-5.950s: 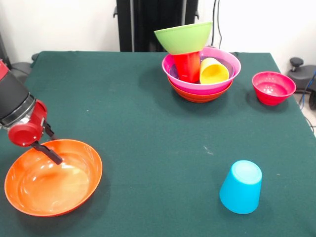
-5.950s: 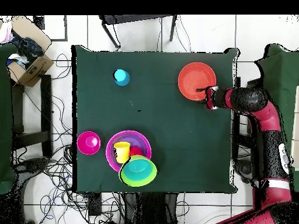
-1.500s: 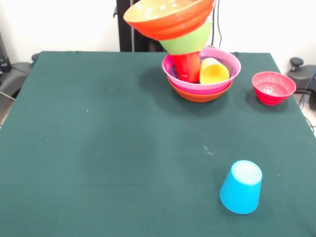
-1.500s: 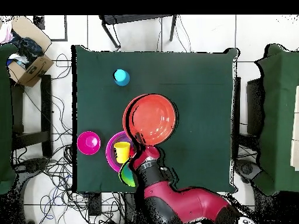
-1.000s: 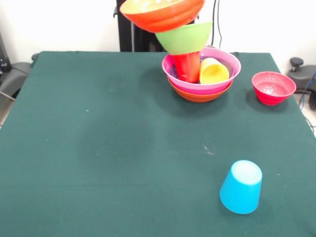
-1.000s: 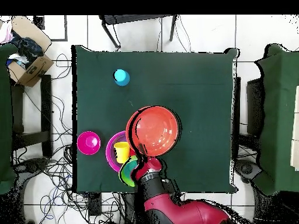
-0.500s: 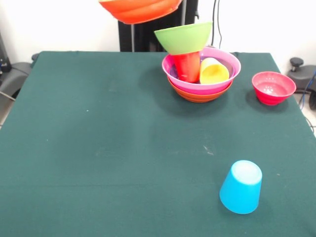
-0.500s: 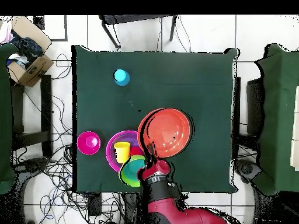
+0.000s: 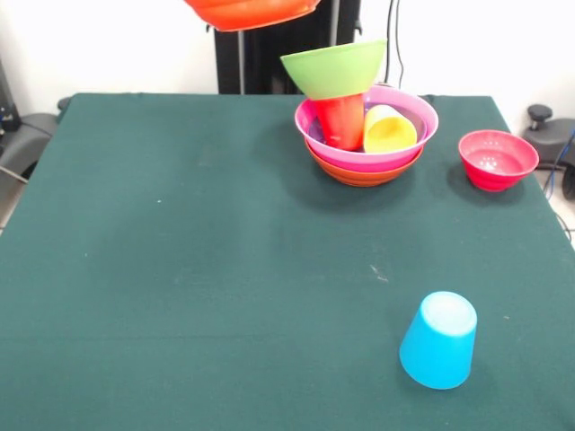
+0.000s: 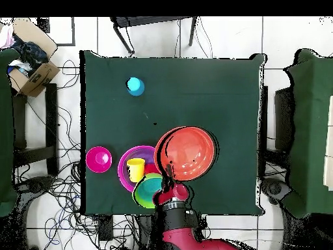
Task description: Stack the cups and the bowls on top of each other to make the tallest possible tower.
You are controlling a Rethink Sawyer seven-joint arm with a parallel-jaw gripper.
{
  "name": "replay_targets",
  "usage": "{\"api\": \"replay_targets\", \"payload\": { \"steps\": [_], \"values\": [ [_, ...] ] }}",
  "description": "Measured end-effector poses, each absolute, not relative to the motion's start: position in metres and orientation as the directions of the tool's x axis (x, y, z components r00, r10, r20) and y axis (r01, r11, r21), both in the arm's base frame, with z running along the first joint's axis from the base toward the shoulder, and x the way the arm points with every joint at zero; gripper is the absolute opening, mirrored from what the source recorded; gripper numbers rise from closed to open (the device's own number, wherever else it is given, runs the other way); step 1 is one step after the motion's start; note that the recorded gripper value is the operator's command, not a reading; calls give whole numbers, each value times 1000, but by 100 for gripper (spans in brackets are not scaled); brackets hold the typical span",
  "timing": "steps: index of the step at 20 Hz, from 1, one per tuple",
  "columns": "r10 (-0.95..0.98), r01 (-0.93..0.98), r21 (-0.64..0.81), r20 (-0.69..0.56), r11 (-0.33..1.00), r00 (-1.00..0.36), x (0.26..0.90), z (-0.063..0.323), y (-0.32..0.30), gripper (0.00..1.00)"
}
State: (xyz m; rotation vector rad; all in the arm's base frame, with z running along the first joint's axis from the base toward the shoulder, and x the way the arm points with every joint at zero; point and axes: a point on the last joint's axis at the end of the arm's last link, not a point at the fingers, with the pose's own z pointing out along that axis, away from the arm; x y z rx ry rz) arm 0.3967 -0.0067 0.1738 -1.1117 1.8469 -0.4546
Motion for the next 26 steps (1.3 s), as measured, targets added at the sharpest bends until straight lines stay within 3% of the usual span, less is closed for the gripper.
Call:
{"api": "replay_targets", "payload": {
  "steps": [26],
  "values": [
    [-881,-640,-612,-391,464,-265,326,130,44,0]
  ]
}}
